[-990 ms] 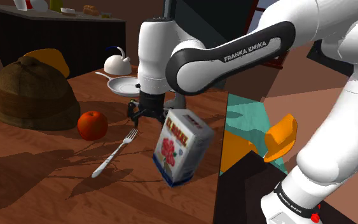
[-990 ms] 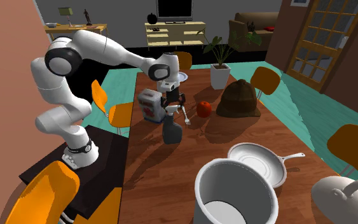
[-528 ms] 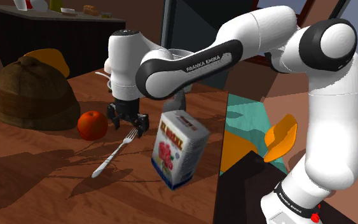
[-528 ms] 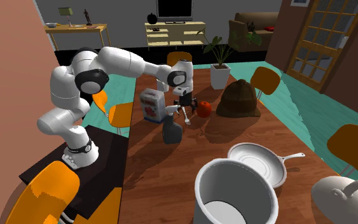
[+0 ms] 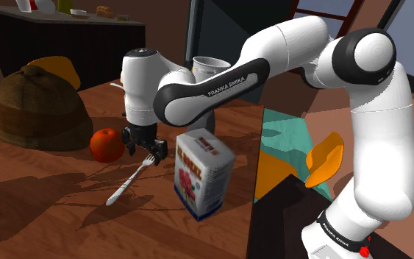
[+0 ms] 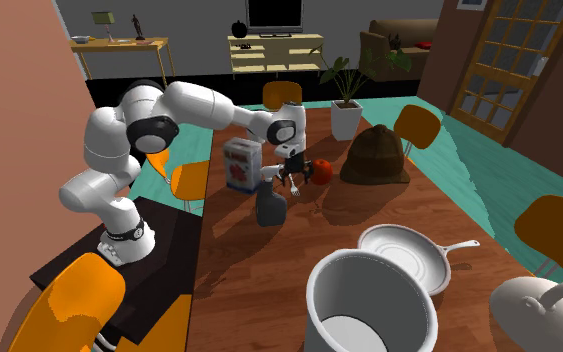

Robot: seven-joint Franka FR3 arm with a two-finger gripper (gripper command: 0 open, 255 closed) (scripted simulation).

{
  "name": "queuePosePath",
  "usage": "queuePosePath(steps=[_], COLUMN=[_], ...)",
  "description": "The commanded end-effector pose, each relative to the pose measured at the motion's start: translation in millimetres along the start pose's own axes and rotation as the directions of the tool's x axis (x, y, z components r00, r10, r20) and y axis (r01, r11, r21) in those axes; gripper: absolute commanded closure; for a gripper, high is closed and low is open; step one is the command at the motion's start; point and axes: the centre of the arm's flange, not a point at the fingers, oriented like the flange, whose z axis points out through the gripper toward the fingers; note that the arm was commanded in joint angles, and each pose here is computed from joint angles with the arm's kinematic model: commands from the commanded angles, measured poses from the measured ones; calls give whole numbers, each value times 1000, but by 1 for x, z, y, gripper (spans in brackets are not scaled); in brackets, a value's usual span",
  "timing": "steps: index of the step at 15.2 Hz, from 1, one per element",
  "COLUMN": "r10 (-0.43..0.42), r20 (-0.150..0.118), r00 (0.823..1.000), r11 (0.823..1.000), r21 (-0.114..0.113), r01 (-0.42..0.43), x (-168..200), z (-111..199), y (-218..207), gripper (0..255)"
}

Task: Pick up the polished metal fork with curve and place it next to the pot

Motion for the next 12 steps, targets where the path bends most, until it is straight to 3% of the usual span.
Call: queuePosePath(steps=[1, 7, 8, 12], r10=[-1, -1, -1, -1], r20=[1, 1, 1, 1], r00=[1000, 1000, 1000, 1000], r11=[1000, 1000, 1000, 1000], r21=[-17, -17, -17, -18], r01=[1, 1, 1, 1], x=[2, 2, -2, 1], z=[14, 14, 14, 18], y=[2, 2, 3, 5], gripper=[0, 0, 255, 255])
